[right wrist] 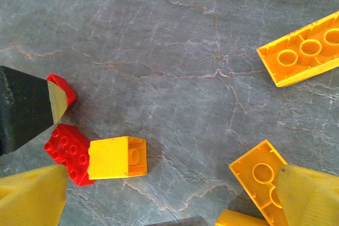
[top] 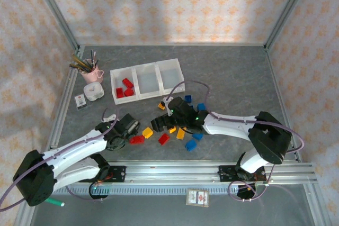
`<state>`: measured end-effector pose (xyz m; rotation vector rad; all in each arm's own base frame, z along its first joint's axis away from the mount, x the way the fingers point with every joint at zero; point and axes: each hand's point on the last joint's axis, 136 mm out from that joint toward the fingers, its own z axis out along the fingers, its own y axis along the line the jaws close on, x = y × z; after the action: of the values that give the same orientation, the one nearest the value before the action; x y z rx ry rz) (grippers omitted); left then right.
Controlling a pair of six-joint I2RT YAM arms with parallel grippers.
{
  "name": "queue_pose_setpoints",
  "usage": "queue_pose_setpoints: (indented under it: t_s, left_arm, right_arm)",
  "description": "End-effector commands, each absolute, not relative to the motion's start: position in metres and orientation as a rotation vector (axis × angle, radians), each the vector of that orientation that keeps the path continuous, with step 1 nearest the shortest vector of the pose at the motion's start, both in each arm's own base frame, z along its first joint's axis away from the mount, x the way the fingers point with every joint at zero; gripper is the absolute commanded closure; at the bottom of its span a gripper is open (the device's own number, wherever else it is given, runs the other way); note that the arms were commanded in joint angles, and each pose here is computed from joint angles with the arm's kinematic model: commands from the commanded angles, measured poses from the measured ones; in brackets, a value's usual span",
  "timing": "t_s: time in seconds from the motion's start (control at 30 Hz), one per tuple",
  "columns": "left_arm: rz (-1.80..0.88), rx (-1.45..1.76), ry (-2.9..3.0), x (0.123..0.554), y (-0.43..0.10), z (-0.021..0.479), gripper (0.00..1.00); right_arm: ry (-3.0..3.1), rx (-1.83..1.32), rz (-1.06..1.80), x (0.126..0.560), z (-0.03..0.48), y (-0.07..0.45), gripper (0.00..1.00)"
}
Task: Sort the legos into containers by color
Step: Pick up the lego from the bottom-left of the table, then place the lego in the container.
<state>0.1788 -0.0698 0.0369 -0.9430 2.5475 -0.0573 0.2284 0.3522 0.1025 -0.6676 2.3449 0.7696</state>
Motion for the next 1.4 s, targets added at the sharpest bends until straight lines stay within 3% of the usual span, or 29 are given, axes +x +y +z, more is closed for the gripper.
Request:
queue_pose_setpoints:
  t_s: [0.0, 0.47, 0.9, 1.17, 1.37]
  left_arm:
    - [-0.160, -0.934, 2.513, 0.196, -0.088, 0.033, 0.20]
    - [-0.011, -0.869, 2.479, 0.219, -0.078, 0.030, 0.39]
    - [0.004, -0.843, 2.449, 0.220, -0.071, 0.040, 0.65]
    - [-0.003, -0.763, 2.335, 0.251, -0.066, 0.099, 0.65]
    - [0.038, -0.695, 2.242, 0.312, -0.055, 0.148, 0.65]
  right_arm:
    - [2.331, -0.658, 0.724, 0.234, 0.102, 0.352, 0.00]
    - [2.336, -0.654, 0.696, 0.238, 0.101, 0.351, 0.00]
    - [2.316, -0.624, 0.737, 0.239, 0.115, 0.353, 0.00]
    - [2.280, -0.488, 0.792, 0.258, 0.145, 0.340, 0.00]
    - [2.265, -0.354, 0.791, 0.288, 0.157, 0.328, 0.00]
